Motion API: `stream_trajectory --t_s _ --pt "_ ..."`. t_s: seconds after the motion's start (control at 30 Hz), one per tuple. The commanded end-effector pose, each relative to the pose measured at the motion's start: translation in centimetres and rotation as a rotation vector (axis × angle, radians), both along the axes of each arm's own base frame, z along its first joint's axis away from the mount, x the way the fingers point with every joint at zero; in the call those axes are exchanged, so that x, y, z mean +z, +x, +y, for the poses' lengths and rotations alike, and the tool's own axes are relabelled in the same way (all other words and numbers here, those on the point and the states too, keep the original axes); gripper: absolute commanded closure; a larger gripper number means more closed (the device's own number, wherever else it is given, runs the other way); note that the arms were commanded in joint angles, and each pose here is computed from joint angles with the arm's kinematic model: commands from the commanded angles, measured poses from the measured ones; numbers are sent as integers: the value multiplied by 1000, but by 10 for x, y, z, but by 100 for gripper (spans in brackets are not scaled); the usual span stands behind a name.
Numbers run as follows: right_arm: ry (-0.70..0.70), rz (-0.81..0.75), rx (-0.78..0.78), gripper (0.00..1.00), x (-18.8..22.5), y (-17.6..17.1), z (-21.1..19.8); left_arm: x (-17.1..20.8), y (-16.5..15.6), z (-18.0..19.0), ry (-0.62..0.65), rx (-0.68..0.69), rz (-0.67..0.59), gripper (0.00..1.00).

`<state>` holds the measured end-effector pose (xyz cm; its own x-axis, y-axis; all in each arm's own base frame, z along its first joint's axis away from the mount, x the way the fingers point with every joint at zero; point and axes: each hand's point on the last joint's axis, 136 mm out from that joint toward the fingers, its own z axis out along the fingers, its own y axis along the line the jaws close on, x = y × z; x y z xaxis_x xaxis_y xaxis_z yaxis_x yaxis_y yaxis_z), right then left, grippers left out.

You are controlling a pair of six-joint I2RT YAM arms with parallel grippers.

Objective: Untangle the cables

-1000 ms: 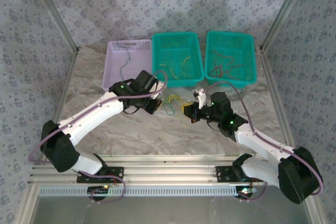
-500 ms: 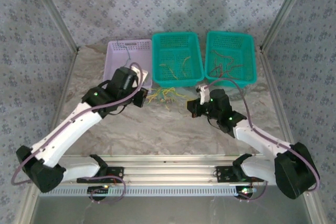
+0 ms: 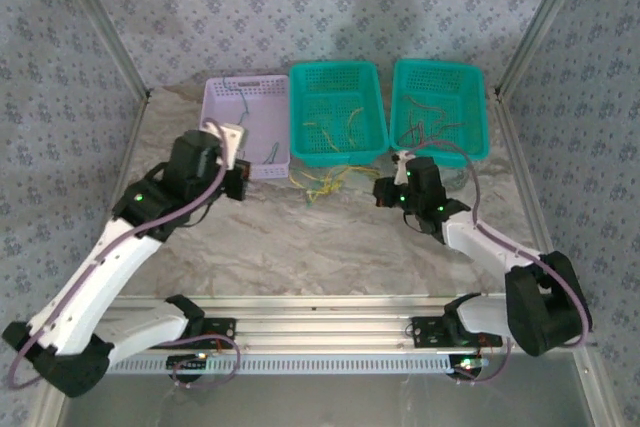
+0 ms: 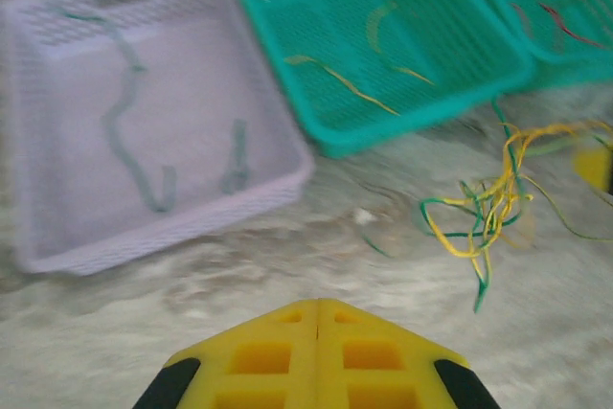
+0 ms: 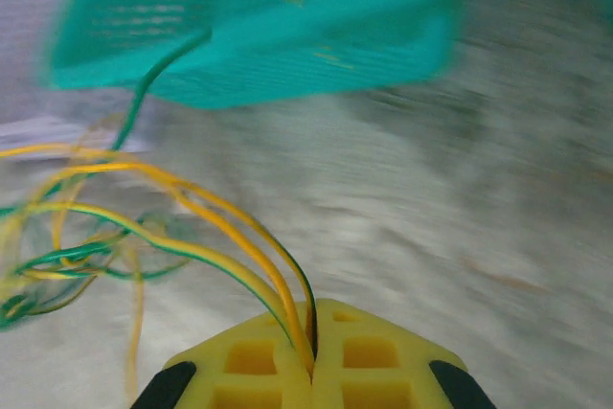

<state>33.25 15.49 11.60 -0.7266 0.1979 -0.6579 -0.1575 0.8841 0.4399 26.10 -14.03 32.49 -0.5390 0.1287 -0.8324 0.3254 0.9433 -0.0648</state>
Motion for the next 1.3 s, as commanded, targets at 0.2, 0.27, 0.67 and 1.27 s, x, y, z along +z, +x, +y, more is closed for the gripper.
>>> stream_trajectory --t_s 0.2,0.27,0.67,1.27 --pt "-65 134 -136 100 -35 -13 -35 38 -15 33 -9 87 -78 100" --pt "-36 97 -87 100 -28 -13 -26 30 -17 23 -40 49 -48 100" --pt "266 -280 237 100 71 -42 33 -31 -17 -51 -261 -157 168 30" --pt "421 -398 489 100 130 -85 64 -94 -34 -151 -281 -391 349 21"
